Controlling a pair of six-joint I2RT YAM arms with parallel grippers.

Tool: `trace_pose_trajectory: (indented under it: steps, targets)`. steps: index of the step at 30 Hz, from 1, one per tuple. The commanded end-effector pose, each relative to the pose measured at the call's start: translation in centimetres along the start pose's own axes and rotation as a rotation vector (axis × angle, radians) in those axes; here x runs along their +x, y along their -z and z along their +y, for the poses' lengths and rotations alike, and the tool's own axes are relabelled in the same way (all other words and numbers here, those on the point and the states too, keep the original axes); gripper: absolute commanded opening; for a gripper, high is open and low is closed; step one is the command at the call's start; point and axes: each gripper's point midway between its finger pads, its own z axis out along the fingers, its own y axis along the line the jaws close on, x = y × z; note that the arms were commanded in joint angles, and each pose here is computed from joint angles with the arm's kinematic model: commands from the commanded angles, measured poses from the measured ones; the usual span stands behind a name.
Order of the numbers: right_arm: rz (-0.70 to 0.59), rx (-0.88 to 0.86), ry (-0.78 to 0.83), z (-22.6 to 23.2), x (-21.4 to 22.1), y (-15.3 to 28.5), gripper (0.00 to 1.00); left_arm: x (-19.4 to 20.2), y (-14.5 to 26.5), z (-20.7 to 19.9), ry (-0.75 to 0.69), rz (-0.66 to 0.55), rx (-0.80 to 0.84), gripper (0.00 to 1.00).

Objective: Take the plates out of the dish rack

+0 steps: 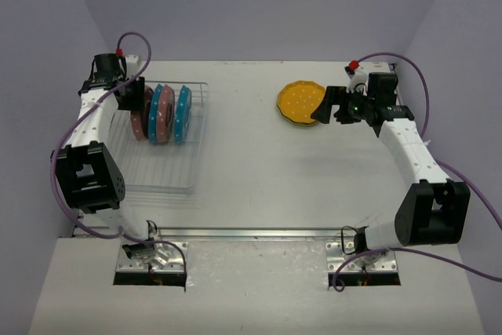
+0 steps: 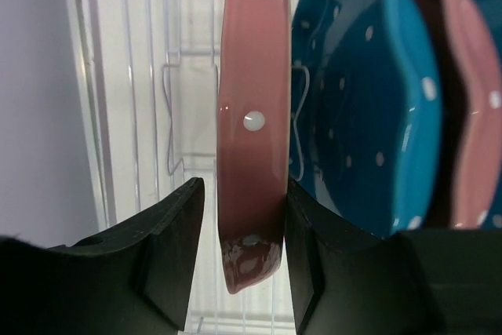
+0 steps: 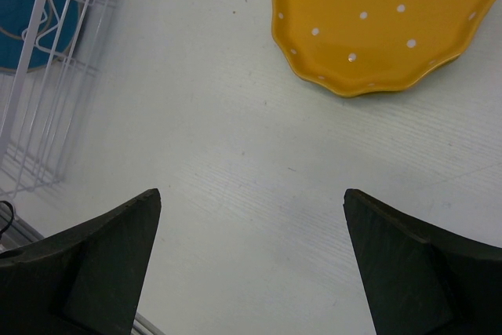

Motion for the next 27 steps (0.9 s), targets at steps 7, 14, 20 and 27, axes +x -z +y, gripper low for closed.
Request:
trace_pose_trajectory:
  steps: [7,14,20,27]
  targets:
    - [-0.026,-0.003,0.025,0.1,-0.5,0.3,0.99,1.9,-1.4,-1.3,0.014,0.069,0.097,0.35]
    - [-0.028,-0.024,0.014,0.6,-0.7,0.4,0.99,1.1,-0.7,-1.6,0.009,0.040,0.115,0.22]
    - [-0.031,-0.045,0.008,1.2,-1.0,0.6,0.99,-0.7,1.3,-1.3,0.003,-0.003,0.103,0.04]
    - [-0.043,-0.070,0.003,2.0,-1.5,1.2,0.99,-5.4,5.5,-0.7,-0.020,-0.112,0.076,0.00]
